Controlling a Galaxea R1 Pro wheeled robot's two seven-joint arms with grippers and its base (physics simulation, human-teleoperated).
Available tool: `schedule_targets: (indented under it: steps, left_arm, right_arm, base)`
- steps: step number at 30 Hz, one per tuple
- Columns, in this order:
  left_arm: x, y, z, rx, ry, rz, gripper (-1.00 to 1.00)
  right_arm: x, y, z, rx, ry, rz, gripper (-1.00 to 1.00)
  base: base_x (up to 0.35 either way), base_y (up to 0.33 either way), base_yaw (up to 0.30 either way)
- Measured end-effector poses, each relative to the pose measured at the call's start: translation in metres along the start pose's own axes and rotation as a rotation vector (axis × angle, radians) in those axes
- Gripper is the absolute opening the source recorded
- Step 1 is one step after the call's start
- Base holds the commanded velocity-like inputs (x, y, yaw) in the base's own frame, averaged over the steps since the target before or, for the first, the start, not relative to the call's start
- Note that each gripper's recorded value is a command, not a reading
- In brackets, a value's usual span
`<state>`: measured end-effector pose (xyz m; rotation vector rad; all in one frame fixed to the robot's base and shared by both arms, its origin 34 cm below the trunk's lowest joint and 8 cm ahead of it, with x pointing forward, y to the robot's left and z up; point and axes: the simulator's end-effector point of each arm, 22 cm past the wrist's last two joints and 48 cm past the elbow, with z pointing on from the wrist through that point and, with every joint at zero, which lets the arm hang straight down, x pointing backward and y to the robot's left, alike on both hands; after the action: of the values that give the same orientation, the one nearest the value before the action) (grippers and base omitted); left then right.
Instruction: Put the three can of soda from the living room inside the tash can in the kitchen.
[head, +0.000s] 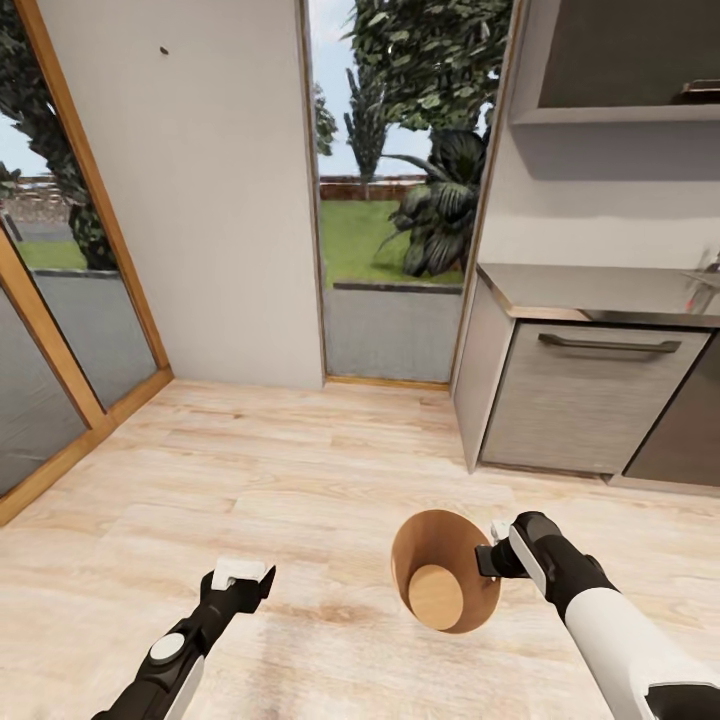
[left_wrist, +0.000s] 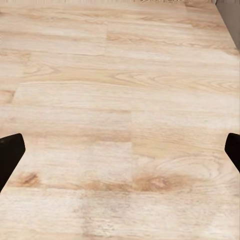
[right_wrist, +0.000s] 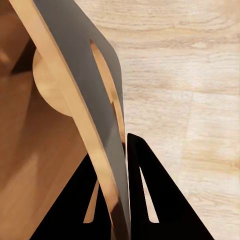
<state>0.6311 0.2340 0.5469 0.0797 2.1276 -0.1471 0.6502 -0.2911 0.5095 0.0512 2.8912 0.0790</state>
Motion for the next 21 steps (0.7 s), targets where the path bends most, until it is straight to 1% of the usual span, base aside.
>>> schedule_targets:
  steps: [5, 9, 16, 21]
  left_arm:
    - [-0.0009, 0.0, 0.0, 0.0, -0.006, 0.002, 1.0]
    - [-0.0008, 0.0003, 0.0, -0.001, -0.006, 0.002, 1.0]
    - [-0.0004, 0.0, 0.0001, 0.0, -0.005, 0.002, 1.0]
    - [0.0003, 0.0, 0.0002, 0.0, -0.004, 0.002, 1.0]
  right_arm:
    - [0.0001, -0.0002, 0.0002, 0.002, 0.001, -0.001, -1.0]
    - [0.0003, -0.0005, 0.0003, 0.004, 0.001, -0.004, -1.0]
    - [0.0007, 0.0001, 0.0006, 0.006, 0.003, -0.007, -1.0]
    - [0.0012, 0.0004, 0.0012, 0.005, 0.004, -0.007, -1.0]
  base:
    - [-0.02, 0.007, 0.0]
    - [-0.142, 0.087, 0.0]
    - [-0.202, 0.193, 0.012]
    - [-0.168, 0.241, 0.114]
